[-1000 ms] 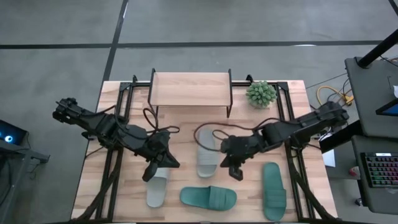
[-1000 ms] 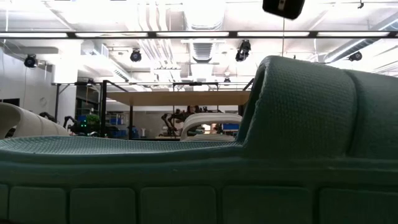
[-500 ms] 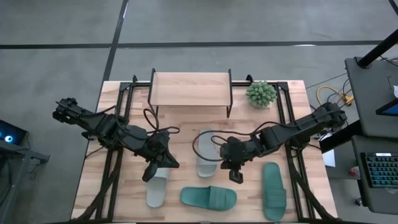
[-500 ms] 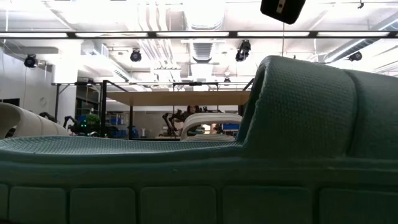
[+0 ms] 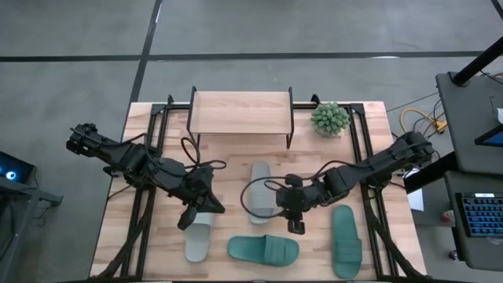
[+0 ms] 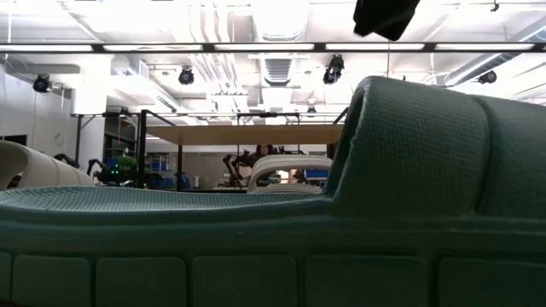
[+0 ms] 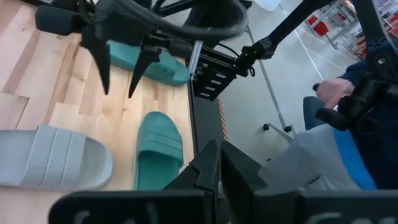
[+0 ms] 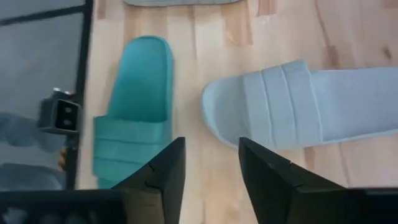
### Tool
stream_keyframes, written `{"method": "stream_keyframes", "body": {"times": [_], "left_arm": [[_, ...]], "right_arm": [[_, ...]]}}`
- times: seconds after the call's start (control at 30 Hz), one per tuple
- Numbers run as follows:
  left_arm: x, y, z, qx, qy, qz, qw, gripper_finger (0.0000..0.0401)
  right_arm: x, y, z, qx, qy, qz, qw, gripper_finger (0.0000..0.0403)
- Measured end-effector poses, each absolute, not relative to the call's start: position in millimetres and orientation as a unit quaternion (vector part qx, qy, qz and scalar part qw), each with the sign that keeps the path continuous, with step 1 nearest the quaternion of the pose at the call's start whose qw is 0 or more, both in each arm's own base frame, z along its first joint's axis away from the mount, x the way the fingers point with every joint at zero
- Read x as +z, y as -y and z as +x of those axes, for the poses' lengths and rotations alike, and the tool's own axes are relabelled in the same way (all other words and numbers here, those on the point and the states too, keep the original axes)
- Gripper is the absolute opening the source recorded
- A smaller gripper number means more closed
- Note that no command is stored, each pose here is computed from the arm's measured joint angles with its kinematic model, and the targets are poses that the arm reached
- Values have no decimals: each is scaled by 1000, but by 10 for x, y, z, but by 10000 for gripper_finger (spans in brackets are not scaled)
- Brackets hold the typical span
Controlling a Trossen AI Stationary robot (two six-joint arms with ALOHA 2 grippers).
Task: Pick and place slides into the shelf
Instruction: Put the right gray slipper on the shelf
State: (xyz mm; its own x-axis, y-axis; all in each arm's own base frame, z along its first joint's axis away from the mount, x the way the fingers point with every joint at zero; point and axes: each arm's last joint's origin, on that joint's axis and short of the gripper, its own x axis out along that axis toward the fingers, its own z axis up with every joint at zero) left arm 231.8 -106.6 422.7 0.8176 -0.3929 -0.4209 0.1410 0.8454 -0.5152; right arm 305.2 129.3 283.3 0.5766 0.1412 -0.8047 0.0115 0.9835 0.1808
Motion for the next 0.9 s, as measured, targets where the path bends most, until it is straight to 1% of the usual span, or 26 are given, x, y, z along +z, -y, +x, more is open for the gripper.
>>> {"method": "stream_keyframes", "body": {"times": [0.37, 0.47, 0.6, 0.73, 0.9], "left_arm": [[4228, 1069, 2315, -151, -267, -238, 921, 0], [4227, 1073, 2313, -158, -270, -239, 919, 0], [4230, 1075, 2308, -165, -271, -237, 918, 0], [4231, 1077, 2306, -170, -272, -235, 918, 0], [4231, 1080, 2304, -177, -272, -227, 918, 0]], "right_arm": [[2583, -1413, 3305, 39, -479, 21, 877, 178], [2531, -1438, 3367, 39, -482, 18, 875, 191], [2478, -1457, 3410, 35, -481, 27, 875, 214], [2417, -1479, 3436, 31, -492, 67, 867, 237], [2413, -1502, 3473, 45, -481, 72, 873, 248]]}}
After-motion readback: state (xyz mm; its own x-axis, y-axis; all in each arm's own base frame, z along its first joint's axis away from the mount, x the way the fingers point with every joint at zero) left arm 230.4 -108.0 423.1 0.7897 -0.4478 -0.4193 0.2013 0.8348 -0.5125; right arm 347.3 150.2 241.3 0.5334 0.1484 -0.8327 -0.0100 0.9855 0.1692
